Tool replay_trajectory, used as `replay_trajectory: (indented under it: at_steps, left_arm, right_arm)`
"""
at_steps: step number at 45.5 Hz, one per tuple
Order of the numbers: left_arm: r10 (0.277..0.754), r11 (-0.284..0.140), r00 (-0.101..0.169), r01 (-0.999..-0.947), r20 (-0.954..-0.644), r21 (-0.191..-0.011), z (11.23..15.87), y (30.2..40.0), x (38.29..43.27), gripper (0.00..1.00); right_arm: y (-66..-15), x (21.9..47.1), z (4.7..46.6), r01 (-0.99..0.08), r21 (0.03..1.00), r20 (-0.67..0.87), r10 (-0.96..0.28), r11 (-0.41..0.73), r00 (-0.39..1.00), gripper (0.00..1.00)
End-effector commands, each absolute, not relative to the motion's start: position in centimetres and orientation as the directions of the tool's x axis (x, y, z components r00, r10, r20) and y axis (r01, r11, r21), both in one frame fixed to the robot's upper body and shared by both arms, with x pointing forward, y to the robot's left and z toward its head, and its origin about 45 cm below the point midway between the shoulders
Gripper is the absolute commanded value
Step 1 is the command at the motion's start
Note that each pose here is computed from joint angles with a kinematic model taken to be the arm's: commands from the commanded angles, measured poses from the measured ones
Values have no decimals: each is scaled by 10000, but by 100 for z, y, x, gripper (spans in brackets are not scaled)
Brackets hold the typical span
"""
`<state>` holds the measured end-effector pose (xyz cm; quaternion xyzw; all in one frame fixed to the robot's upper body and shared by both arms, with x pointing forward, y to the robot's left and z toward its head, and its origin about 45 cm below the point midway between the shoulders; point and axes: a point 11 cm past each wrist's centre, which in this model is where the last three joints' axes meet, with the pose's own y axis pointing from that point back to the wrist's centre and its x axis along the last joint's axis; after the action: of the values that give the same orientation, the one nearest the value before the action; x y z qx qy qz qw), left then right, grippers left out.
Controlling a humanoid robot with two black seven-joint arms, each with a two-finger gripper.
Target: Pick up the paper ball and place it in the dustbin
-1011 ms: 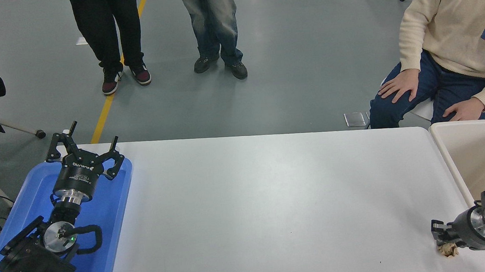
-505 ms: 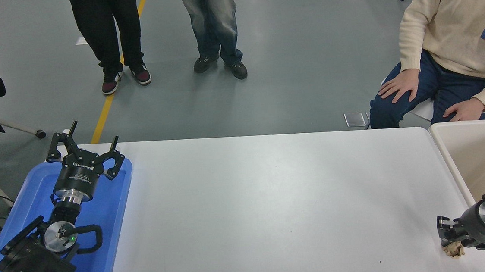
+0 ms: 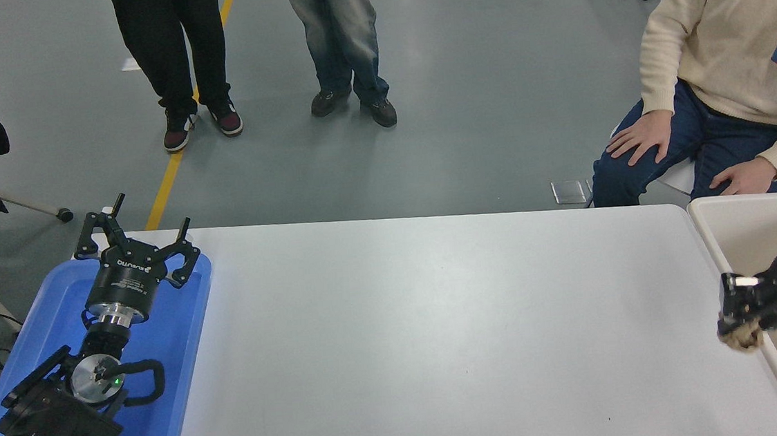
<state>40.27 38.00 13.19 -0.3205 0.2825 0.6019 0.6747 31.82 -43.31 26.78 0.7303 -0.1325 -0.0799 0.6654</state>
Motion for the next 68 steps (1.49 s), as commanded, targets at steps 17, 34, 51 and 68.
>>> replay_trajectory:
  at_steps: [17, 34, 51, 68]
  left_arm:
    - [6309, 705, 1162, -9932, -7671, -925, 1319, 3798, 4027, 100]
    - [6309, 705, 1163, -9932, -7671, -925, 1319, 3798, 4027, 100]
    - [6315, 684, 1149, -9934, -7668, -925, 1318, 3803, 4025, 100]
    - [6318, 662, 1128, -9936, -7669, -916, 1315, 3814, 4019, 100]
  right_arm:
    - [-3827, 3457, 4302, -3330, 9429, 3255, -1890, -86, 9265, 0]
    - [-4328, 3399, 4069, -2889, 9550, 2958, -2931, 677, 9092, 0]
    - [-5451, 3055, 3473, -1666, 9624, 2548, -5004, 2147, 8275, 0]
    - [-5833, 2940, 2298, -2986, 9000, 4304, -5388, 3176, 7242, 0]
